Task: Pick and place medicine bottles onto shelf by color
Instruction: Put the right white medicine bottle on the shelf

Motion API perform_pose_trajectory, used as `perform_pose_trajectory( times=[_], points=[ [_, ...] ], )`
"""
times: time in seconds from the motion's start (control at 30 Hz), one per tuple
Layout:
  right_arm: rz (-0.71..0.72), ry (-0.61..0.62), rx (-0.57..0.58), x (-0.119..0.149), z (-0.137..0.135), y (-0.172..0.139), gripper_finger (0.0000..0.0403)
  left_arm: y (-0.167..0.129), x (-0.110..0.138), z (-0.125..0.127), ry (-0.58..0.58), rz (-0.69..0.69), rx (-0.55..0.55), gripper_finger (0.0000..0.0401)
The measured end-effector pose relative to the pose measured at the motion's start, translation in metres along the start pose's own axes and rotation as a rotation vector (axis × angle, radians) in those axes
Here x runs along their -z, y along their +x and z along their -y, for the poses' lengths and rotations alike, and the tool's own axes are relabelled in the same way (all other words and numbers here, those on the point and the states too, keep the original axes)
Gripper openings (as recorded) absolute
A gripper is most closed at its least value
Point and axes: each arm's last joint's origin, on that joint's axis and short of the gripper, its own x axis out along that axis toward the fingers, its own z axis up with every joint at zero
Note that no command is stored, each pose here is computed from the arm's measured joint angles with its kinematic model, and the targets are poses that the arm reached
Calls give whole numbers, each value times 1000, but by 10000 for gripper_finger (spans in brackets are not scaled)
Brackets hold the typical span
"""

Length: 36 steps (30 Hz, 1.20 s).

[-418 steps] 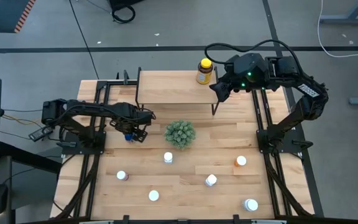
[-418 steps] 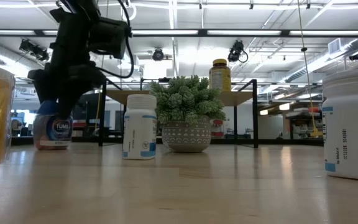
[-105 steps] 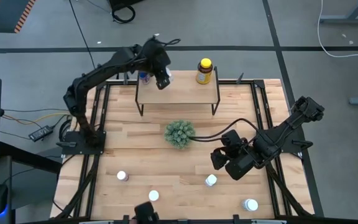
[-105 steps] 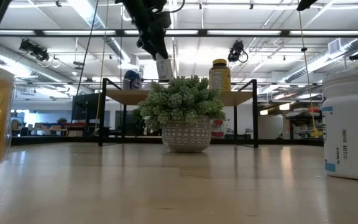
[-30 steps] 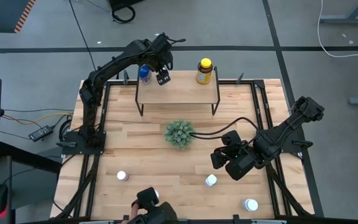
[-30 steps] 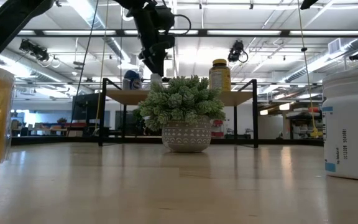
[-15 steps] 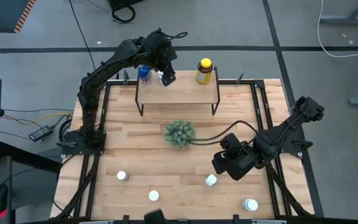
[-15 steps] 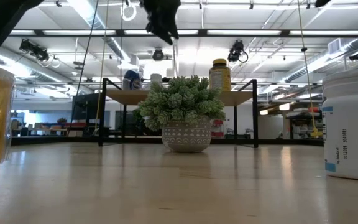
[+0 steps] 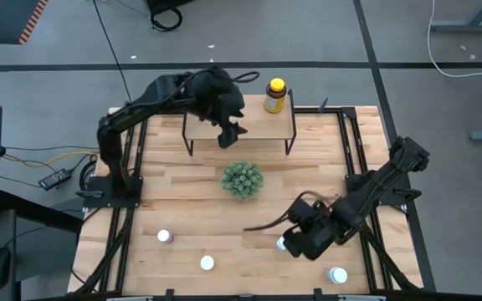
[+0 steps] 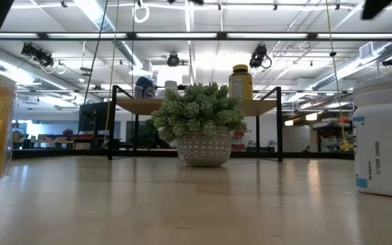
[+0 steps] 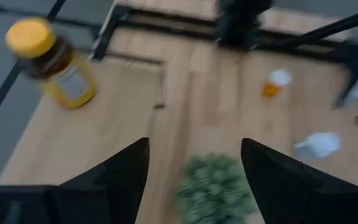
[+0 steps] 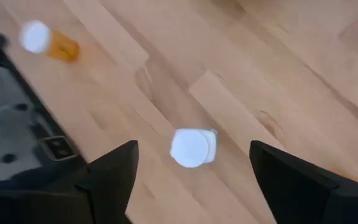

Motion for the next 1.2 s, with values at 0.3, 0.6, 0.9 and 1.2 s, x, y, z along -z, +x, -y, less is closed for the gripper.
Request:
perform_pose_trajectory(
  times=[0.3, 0.6, 0.9, 1.2],
  points=[
    [-2, 173, 19, 16, -16, 30, 335, -24, 1, 44, 91, 60, 29, 222],
    [-39, 235, 84, 24, -20, 50, 336, -6, 17, 62, 143, -22, 65, 202],
    [-53, 419, 122, 27, -18, 51, 336, -11, 70, 70, 46, 170, 127, 199],
    [-102, 575, 143, 20, -17, 54, 336, -40, 114, 62, -69, 222, 121, 197]
  ],
)
